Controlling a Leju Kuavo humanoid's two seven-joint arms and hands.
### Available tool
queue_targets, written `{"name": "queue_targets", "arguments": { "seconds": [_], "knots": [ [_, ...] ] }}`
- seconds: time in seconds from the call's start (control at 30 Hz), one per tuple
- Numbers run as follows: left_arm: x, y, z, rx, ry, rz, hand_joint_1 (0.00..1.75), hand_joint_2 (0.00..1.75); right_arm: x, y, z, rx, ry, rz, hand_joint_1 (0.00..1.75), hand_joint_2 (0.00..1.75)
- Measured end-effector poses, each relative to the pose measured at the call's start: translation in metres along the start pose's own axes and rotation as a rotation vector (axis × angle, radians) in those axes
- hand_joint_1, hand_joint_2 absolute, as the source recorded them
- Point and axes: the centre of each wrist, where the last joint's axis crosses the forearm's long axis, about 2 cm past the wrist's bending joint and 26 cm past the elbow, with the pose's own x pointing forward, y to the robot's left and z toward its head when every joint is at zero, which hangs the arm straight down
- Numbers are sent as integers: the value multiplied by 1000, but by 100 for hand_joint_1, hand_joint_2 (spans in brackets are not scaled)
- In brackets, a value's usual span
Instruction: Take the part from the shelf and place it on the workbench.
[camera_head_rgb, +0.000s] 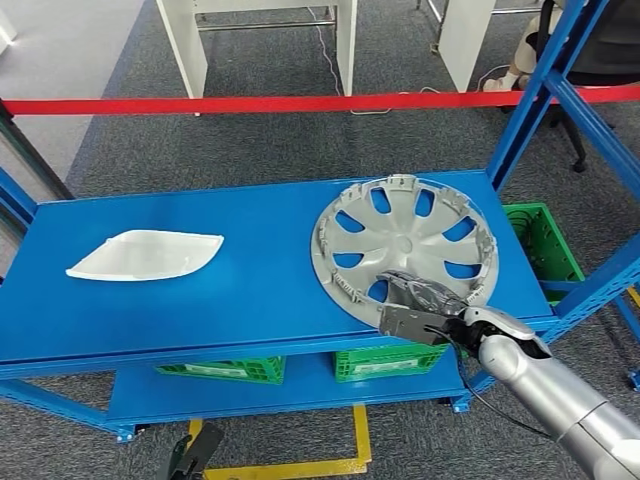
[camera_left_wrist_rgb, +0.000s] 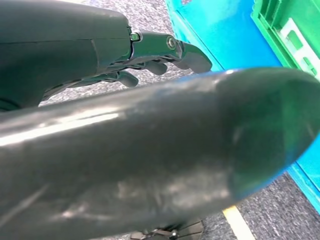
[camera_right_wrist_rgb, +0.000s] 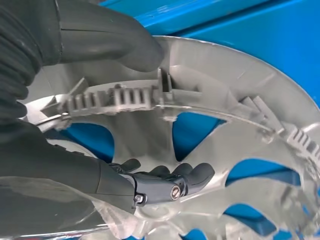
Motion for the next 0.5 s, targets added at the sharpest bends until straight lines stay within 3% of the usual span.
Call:
{"name": "queue_targets", "arguments": {
  "seconds": [0.5],
  "knots": [
    [4,-2,0,-9,-13,-11,0,0,-19,-16,5,140,76,73,0,175]
  ]
}}
